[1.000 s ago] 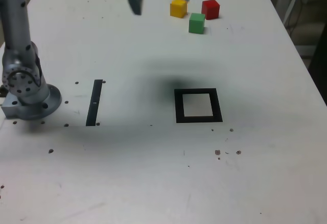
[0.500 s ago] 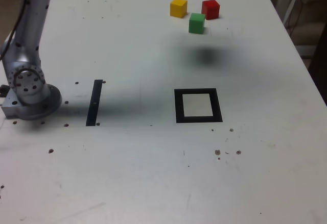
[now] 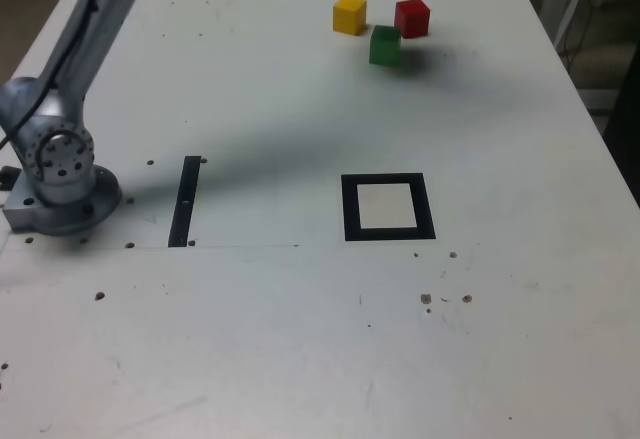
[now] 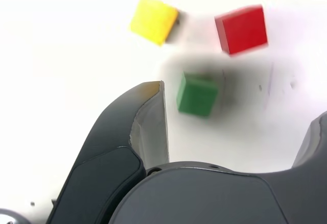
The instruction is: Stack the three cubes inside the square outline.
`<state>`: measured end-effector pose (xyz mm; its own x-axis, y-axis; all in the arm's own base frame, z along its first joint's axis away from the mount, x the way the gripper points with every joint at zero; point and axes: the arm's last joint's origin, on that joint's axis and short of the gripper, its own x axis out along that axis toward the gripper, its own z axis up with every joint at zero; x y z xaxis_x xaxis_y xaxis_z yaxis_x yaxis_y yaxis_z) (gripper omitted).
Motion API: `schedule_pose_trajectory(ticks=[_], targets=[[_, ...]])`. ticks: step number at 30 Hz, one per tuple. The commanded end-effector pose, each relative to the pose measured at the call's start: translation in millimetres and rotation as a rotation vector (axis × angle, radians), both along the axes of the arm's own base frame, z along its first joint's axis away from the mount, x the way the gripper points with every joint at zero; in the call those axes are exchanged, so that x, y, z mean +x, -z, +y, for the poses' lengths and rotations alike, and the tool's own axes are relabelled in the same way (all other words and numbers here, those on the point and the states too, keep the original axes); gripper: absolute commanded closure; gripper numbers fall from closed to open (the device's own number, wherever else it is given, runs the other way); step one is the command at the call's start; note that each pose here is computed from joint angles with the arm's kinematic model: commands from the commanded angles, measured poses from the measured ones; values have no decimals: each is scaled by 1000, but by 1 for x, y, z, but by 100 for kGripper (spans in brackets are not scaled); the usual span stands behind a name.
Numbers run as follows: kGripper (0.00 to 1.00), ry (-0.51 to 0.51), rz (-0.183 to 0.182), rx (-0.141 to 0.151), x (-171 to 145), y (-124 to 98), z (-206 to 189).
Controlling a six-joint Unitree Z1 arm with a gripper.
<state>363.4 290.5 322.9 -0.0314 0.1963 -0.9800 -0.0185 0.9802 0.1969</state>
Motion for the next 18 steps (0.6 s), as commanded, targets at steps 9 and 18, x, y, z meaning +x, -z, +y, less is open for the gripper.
schedule_pose_trajectory(ticks=[9, 18], targets=[[3, 4, 49, -6, 15, 32, 14], [5, 1, 84, 18, 26, 57, 25]])
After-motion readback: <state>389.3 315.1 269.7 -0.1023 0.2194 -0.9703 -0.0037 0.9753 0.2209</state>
